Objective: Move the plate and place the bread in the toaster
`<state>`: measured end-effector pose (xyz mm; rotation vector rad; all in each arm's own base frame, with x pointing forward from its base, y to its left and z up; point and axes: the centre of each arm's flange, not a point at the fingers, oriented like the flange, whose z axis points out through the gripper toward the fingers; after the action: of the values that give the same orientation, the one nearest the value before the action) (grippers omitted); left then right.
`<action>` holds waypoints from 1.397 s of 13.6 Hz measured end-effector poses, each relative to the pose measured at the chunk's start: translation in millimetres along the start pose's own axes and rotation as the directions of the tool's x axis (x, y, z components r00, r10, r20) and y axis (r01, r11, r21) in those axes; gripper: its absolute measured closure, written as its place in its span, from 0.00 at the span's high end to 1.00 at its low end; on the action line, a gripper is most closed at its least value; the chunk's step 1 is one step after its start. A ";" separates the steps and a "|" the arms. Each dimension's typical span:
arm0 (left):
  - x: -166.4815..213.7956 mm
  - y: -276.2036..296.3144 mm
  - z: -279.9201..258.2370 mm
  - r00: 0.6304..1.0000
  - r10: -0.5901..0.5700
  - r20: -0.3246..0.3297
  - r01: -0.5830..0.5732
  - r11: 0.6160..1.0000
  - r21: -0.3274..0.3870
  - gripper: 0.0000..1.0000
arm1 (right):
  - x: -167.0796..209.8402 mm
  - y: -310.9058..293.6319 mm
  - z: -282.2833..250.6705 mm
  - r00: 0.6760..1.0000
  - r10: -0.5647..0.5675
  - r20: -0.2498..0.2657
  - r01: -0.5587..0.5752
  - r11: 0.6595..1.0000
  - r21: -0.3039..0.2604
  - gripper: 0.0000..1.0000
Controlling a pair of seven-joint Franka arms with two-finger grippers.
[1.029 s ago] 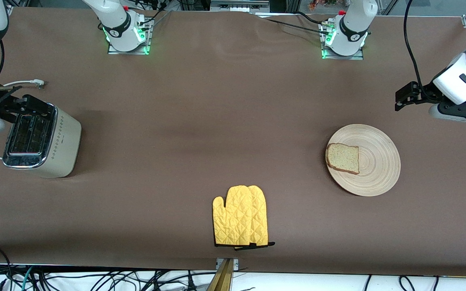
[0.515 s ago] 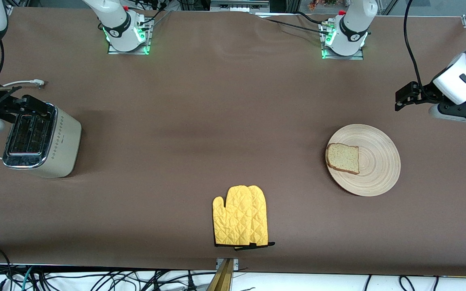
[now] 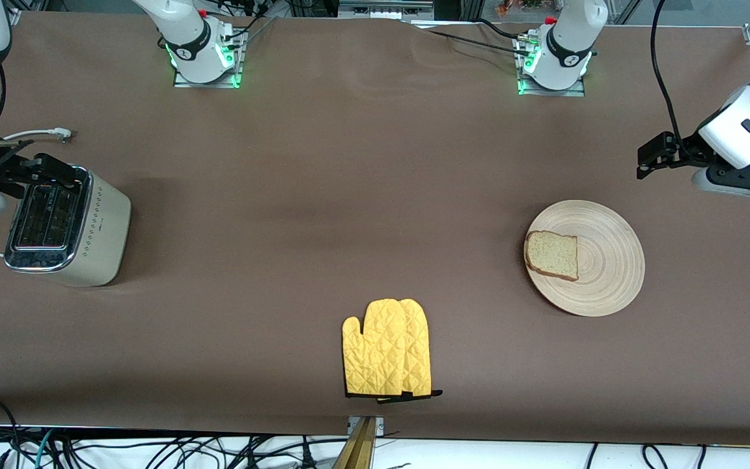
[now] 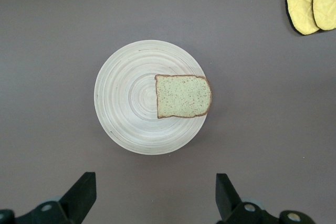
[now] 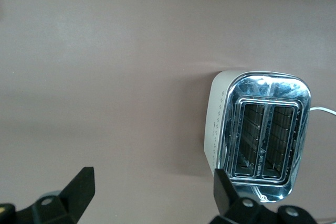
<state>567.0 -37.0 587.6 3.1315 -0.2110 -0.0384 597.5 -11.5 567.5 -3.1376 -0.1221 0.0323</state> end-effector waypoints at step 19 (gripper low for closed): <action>5.6 -216.8 173.7 0.950 -0.238 0.203 0.303 0.863 -0.405 1.00 | 0.1 1.2 0.6 1.000 0.002 0.001 -0.002 1.000 0.000 1.00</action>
<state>597.4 176.9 412.9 2.6841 0.2162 -0.2773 597.7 -12.7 566.9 -3.1378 -0.1188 0.0339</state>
